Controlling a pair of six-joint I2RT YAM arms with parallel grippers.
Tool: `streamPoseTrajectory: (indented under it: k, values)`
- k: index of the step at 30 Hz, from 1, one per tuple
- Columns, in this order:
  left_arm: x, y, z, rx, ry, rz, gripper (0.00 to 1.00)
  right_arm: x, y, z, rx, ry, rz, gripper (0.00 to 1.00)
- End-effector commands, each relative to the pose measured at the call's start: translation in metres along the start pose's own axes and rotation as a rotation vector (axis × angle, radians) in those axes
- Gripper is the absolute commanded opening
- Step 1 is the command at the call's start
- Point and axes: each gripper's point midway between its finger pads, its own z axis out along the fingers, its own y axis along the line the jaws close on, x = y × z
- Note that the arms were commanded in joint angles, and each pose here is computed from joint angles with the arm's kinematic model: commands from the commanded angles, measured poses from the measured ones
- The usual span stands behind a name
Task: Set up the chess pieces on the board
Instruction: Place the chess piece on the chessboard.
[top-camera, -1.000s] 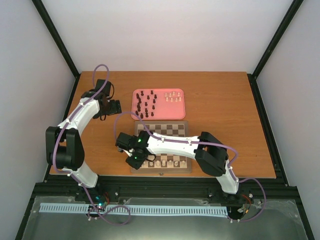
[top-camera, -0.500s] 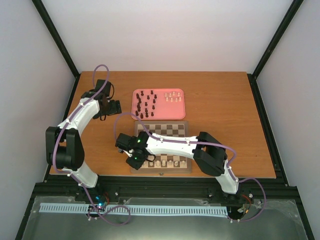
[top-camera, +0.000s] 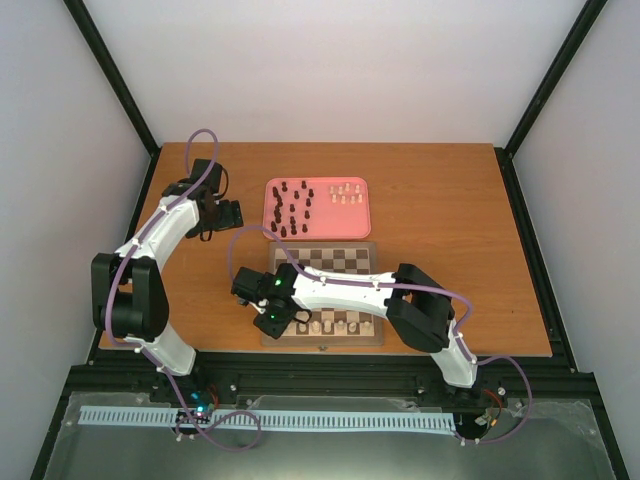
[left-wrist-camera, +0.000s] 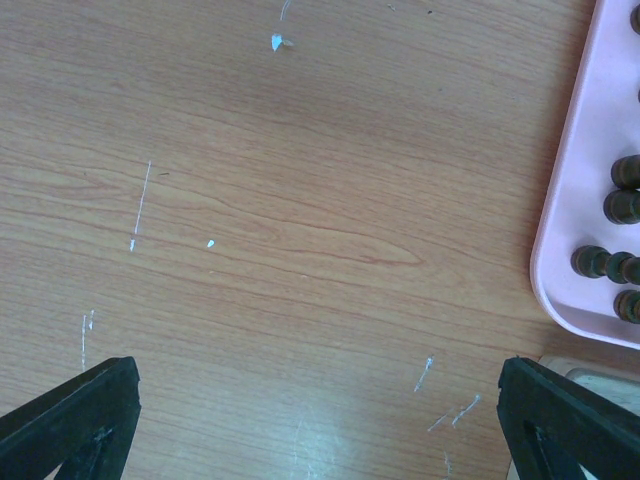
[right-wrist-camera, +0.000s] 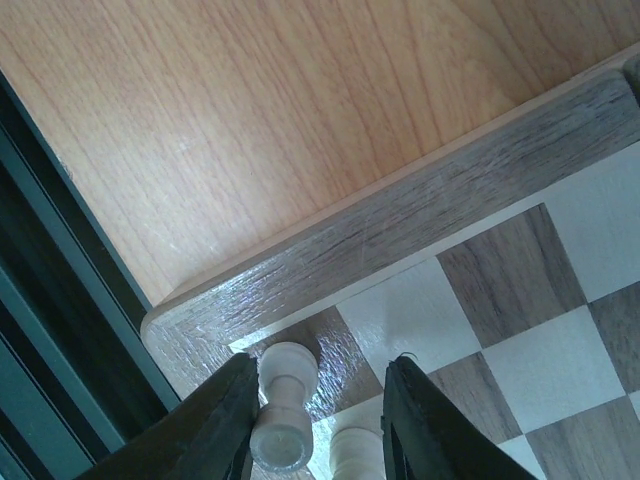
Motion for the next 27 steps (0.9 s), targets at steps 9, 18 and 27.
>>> streamPoseTrajectory:
  k: [9,18,27]
  values:
    - [-0.007,0.000,-0.008,-0.001,-0.027,-0.007,1.00,0.000,0.002,-0.007,0.015,-0.002,-0.053,0.37]
    - [-0.007,-0.001,-0.004,-0.003,-0.020,-0.009,1.00,-0.002,0.005,-0.012,0.003,-0.015,-0.090,0.43]
    - [-0.010,-0.003,-0.003,-0.001,-0.018,-0.009,1.00,-0.011,0.011,-0.024,-0.034,-0.050,-0.150,0.48]
